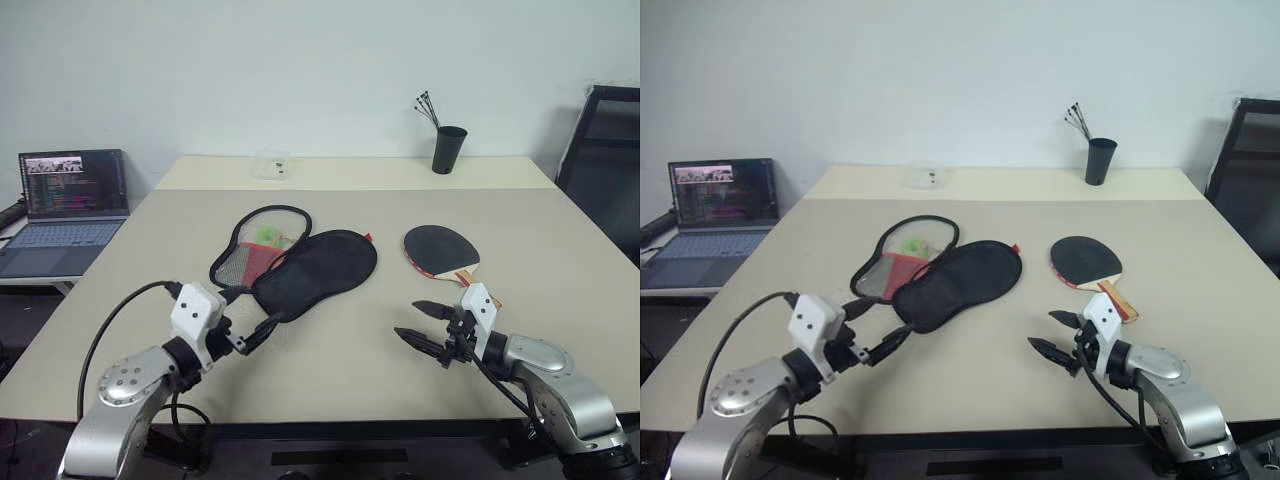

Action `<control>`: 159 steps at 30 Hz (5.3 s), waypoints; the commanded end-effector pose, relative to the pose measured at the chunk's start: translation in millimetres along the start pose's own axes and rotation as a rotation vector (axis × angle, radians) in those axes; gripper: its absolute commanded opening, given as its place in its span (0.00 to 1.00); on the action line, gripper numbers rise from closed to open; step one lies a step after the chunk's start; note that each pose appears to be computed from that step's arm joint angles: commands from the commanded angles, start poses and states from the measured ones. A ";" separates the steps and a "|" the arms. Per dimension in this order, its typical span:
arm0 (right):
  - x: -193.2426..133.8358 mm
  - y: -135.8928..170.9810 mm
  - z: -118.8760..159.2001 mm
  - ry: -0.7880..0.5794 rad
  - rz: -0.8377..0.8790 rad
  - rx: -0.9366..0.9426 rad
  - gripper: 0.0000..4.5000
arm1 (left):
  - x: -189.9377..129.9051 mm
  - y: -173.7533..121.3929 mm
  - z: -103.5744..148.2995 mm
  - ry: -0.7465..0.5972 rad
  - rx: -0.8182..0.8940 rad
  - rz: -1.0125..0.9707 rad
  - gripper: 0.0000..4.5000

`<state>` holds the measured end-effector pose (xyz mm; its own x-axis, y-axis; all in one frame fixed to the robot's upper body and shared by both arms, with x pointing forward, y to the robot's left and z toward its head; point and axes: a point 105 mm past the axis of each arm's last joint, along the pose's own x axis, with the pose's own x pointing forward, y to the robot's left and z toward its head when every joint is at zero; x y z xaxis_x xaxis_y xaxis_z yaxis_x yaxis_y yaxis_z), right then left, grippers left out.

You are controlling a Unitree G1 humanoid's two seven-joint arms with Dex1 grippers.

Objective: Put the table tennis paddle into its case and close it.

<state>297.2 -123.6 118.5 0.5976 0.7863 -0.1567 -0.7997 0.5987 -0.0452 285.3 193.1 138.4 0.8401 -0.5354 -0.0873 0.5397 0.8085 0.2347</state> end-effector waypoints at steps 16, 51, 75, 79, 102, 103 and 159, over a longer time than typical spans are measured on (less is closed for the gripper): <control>-1.6 18.7 39.1 -0.054 0.044 -0.048 0.83 | 5.3 4.3 15.7 -0.058 0.000 -0.175 1.00; -7.6 17.4 52.0 -0.103 0.002 -0.100 0.83 | 77.7 -9.8 -39.9 0.129 0.159 -0.530 1.00; -14.1 0.9 58.6 -0.110 -0.065 -0.119 0.85 | 62.1 -45.5 -36.2 0.156 -0.009 -0.553 0.00; -18.7 -2.9 58.8 -0.106 -0.081 -0.124 0.85 | 75.8 -75.9 -34.8 0.193 -0.091 -0.562 0.00; -22.5 -0.4 55.4 -0.098 -0.108 -0.112 0.85 | 120.0 -69.6 1.7 0.056 0.042 -0.493 0.35; -20.0 0.7 55.4 -0.099 -0.098 -0.105 0.85 | 113.9 -64.3 4.2 0.052 0.042 -0.493 0.43; 161.8 62.8 26.2 0.173 0.022 0.464 0.42 | -38.9 66.0 31.9 0.218 0.013 -0.412 1.00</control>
<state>340.9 48.5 102.0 0.5088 0.7824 -0.3591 -0.6755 0.6214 0.3969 288.1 265.1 175.7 0.5458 -0.7336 -0.4048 0.8239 0.5579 0.0998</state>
